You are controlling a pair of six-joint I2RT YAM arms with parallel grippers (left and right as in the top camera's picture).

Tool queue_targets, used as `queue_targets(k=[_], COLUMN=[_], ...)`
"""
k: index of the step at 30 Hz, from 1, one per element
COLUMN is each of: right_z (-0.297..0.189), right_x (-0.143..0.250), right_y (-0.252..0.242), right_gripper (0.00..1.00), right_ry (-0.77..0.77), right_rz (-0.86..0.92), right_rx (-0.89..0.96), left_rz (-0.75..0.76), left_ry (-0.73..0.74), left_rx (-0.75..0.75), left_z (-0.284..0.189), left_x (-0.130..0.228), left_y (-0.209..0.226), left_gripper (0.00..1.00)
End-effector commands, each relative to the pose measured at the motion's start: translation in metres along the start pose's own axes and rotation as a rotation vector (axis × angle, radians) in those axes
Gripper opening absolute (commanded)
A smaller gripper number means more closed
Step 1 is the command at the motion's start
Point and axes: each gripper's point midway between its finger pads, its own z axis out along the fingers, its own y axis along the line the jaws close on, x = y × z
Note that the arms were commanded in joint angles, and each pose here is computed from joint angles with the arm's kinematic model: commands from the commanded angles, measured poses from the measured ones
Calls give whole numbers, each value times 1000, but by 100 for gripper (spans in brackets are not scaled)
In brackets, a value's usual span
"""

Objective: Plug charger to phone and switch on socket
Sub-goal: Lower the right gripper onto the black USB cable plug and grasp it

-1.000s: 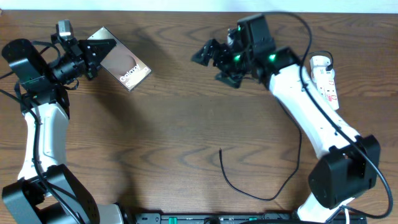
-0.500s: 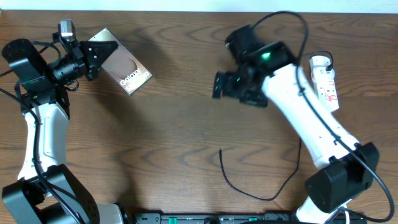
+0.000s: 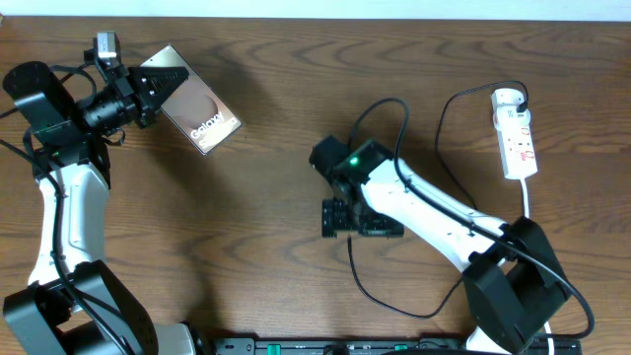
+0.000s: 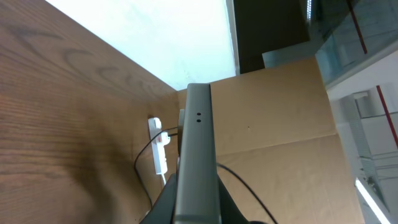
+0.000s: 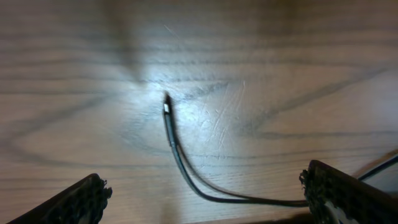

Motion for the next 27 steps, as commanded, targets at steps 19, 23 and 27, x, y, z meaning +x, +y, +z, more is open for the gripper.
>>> queue_targets(k=[19, 23, 27], right_z=[35, 42, 54], right_x=[31, 32, 31], right_y=[20, 18, 18], right_gripper=[90, 89, 90], right_ry=[69, 84, 104], right_rz=[42, 44, 48], right_rx=[-69, -52, -32], left_rz=[63, 63, 63], left_ry=[27, 27, 27], left_rx=[21, 21, 21], left_z=[-1, -1, -1], left_x=[5, 5, 5], left_y=[-8, -8, -8], left_gripper=[7, 7, 7])
